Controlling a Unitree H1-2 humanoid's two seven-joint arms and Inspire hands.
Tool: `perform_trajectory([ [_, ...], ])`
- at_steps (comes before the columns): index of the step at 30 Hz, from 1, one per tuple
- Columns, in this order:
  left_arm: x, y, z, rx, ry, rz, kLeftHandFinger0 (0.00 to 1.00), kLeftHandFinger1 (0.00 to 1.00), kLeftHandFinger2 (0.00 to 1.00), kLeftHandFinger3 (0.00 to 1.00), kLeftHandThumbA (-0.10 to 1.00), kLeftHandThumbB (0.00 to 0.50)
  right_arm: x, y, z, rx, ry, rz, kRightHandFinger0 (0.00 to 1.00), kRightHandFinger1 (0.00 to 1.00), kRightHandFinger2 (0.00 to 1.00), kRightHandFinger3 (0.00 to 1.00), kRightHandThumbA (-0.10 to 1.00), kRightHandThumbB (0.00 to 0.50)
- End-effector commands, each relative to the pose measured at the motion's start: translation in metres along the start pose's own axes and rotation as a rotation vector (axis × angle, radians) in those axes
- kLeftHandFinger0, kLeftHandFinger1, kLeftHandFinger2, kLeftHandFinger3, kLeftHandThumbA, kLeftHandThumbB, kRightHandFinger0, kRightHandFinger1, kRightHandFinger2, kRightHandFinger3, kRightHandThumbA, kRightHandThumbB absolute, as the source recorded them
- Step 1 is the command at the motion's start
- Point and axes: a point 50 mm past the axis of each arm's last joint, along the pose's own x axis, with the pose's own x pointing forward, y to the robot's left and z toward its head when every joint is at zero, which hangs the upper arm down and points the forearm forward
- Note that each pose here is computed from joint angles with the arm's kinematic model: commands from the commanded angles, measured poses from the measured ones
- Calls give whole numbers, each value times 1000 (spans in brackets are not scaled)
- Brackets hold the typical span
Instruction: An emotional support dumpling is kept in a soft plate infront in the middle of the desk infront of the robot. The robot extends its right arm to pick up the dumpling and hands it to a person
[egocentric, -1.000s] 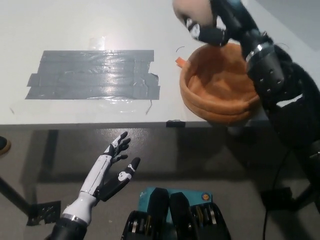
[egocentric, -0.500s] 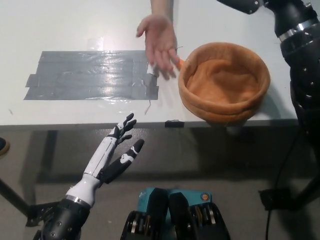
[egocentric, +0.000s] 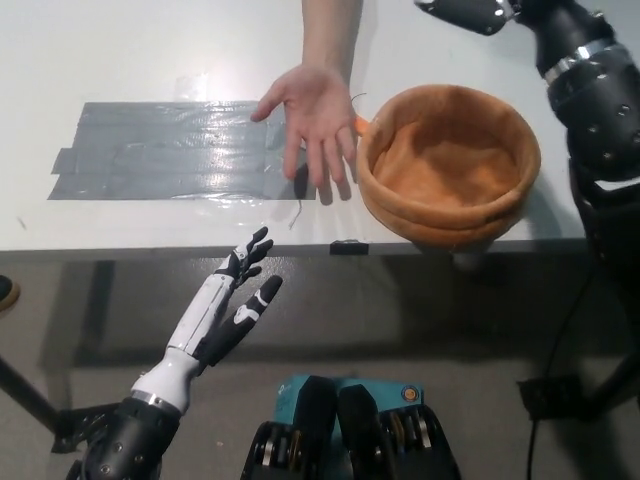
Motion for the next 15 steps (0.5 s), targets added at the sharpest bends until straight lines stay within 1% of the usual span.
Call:
perform_trajectory([
  [1,1,3,5,14,-43,-2,961,1000,1000,1000,846,60,41,-2,23,-103,-48,24,155,662,1000,1000,-100,170],
  [2,0,2,5,9,-42,-1,961,1000,1000,1000,843,67,49,4,20,-113,-27,44,123,641,999,1000,-100,180],
  [3,0,1,5,11,-35,-3,962,1000,1000,1000,846,76,54,9,18,-117,-19,54,85,606,969,975,-100,181],
  [4,0,1,5,13,-34,-2,961,1000,1000,1000,851,84,60,16,14,-113,2,68,47,573,940,934,-100,182],
  [5,0,0,5,19,-35,0,956,1000,1000,1000,867,94,67,24,10,-114,32,85,22,542,903,888,-100,170],
  [6,-1,-1,5,23,-32,-1,956,1000,1000,1000,872,92,74,35,6,-120,58,106,1,520,898,892,-100,160],
  [7,-1,-1,6,24,-30,-1,957,1000,1000,1000,874,92,78,40,4,-137,67,116,0,524,915,988,-100,154],
  [8,-1,-1,6,24,-29,-1,957,1000,1000,1000,876,92,80,42,3,-144,69,119,0,525,927,921,-100,154],
  [9,-2,-2,5,20,-29,-3,957,1000,1000,1000,879,90,82,50,-1,-172,91,131,41,557,928,844,-100,151],
  [10,-3,-2,4,16,-34,-3,961,1000,1000,1000,877,72,85,60,-6,-178,117,149,79,504,757,764,-100,150],
  [11,-4,-3,4,12,-33,-4,963,1000,1000,1000,876,71,85,65,-10,-178,130,158,45,419,670,685,-100,150],
  [12,-4,-3,4,9,-32,-5,964,1000,1000,1000,876,71,86,69,-14,-178,138,161,9,339,617,569,-100,154],
  [13,-5,-3,4,8,-31,-6,965,1000,1000,1000,875,70,86,74,-18,-172,150,164,0,284,642,486,-100,164],
  [14,-5,-3,4,5,-30,-6,973,1000,1000,1000,865,70,86,81,-24,-162,178,175,0,267,679,477,-100,175],
  [15,-5,-3,4,-1,-28,-5,978,1000,1000,1000,858,78,86,86,-27,-159,200,185,0,266,747,566,-100,181],
])
